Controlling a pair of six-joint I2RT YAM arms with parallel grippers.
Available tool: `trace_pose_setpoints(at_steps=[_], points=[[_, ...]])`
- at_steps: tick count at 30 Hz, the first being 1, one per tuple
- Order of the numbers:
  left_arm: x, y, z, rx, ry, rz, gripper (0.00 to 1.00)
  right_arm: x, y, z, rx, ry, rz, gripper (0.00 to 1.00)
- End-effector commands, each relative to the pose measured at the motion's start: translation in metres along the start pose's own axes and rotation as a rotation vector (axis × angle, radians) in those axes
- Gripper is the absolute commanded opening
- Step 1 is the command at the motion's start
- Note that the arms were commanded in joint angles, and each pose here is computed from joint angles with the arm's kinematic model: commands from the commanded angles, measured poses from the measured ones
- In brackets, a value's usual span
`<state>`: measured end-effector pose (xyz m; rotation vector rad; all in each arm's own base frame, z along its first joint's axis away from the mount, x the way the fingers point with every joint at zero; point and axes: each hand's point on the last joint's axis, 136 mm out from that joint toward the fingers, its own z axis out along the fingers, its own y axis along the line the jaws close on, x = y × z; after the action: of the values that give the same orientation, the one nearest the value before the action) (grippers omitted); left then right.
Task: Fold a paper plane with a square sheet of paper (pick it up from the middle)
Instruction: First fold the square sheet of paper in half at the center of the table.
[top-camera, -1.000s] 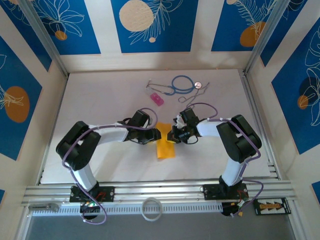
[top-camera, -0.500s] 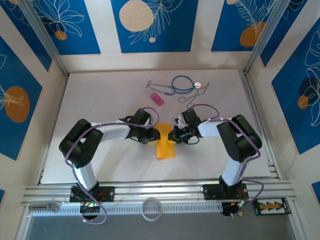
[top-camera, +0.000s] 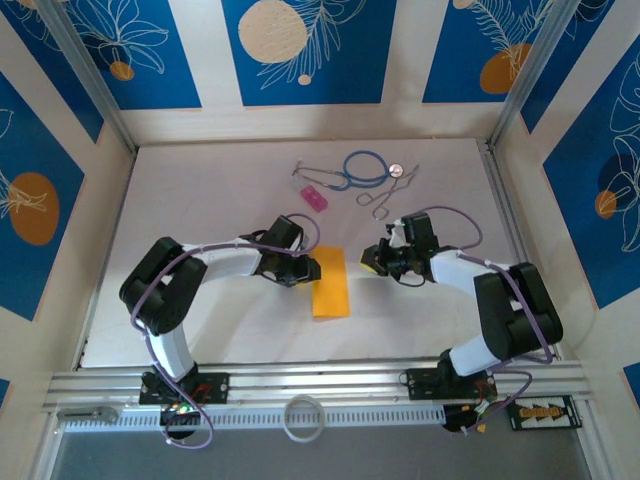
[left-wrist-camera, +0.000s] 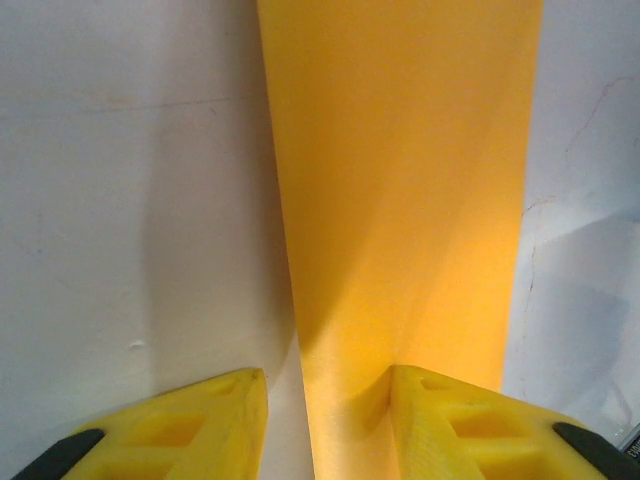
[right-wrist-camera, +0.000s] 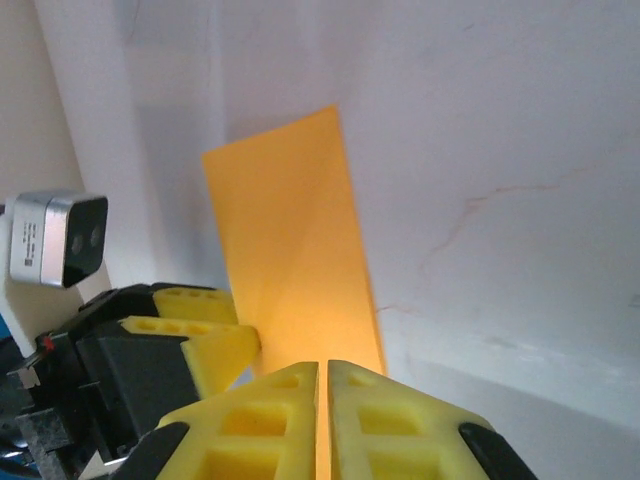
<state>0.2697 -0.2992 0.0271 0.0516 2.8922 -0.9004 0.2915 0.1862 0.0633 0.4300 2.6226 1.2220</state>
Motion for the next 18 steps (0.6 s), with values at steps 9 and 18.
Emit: trace_pose_setpoints(at_steps=[9, 18], points=[[0.009, 0.017, 0.010, -0.103, 0.051, 0.011, 0.38, 0.010, -0.008, -0.011, 0.037, -0.013, 0.038, 0.12], [0.009, 0.026, 0.011, -0.142, 0.040, -0.011, 0.37, 0.012, -0.004, -0.008, 0.018, 0.002, 0.044, 0.12]])
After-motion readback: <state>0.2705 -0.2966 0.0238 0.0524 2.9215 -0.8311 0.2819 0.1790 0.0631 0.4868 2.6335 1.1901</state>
